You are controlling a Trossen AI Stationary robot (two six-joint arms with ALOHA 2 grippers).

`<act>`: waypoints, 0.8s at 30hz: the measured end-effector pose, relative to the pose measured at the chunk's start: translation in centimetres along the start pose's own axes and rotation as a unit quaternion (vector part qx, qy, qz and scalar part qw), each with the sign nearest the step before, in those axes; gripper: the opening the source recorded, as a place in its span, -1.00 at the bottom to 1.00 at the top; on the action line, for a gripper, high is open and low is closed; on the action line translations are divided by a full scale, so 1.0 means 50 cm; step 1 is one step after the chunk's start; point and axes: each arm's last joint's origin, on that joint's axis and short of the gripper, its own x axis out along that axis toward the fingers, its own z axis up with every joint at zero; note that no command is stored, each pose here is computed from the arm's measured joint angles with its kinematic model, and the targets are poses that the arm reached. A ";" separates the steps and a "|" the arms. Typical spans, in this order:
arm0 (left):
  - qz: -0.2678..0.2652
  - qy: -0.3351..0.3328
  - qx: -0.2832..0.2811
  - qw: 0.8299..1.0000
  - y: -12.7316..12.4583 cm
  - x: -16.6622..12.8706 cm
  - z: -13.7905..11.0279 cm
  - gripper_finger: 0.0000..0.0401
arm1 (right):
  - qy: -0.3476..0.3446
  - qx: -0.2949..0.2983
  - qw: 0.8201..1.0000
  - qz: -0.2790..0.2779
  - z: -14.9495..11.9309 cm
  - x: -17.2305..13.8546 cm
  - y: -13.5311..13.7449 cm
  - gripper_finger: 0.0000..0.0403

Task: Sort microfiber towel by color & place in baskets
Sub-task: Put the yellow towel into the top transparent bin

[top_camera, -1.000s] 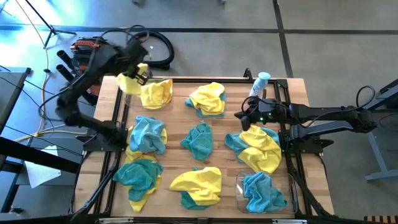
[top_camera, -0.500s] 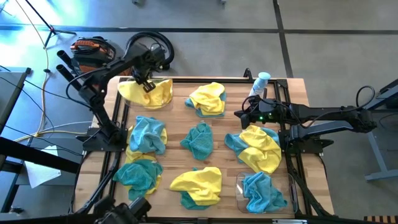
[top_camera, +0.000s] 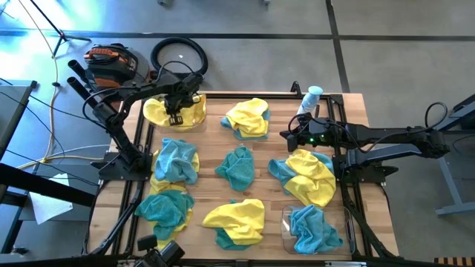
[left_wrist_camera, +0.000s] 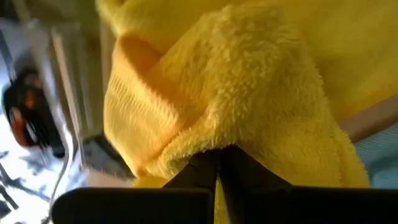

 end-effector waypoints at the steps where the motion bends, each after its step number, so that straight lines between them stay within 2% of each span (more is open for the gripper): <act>1: -0.002 0.000 0.015 1.000 -0.002 0.005 0.000 -1.00 | -0.002 0.000 1.000 -0.001 0.000 0.000 0.000 -1.00; 3: -0.006 0.002 0.032 0.999 -0.005 0.017 -0.003 -1.00 | -0.004 0.000 1.000 -0.004 0.001 0.000 0.000 -1.00; 7: -0.017 -0.003 0.023 1.000 -0.002 0.040 -0.011 -1.00 | -0.008 0.009 1.000 -0.007 0.001 0.000 -0.001 -1.00; 17: -0.042 0.005 -0.060 0.997 0.013 0.070 -0.034 -1.00 | -0.012 0.011 1.000 -0.011 0.001 0.000 -0.001 -1.00; 24: -0.061 -0.022 -0.101 0.993 0.018 0.072 -0.031 -0.95 | -0.019 0.012 1.000 -0.016 0.003 0.000 -0.002 -1.00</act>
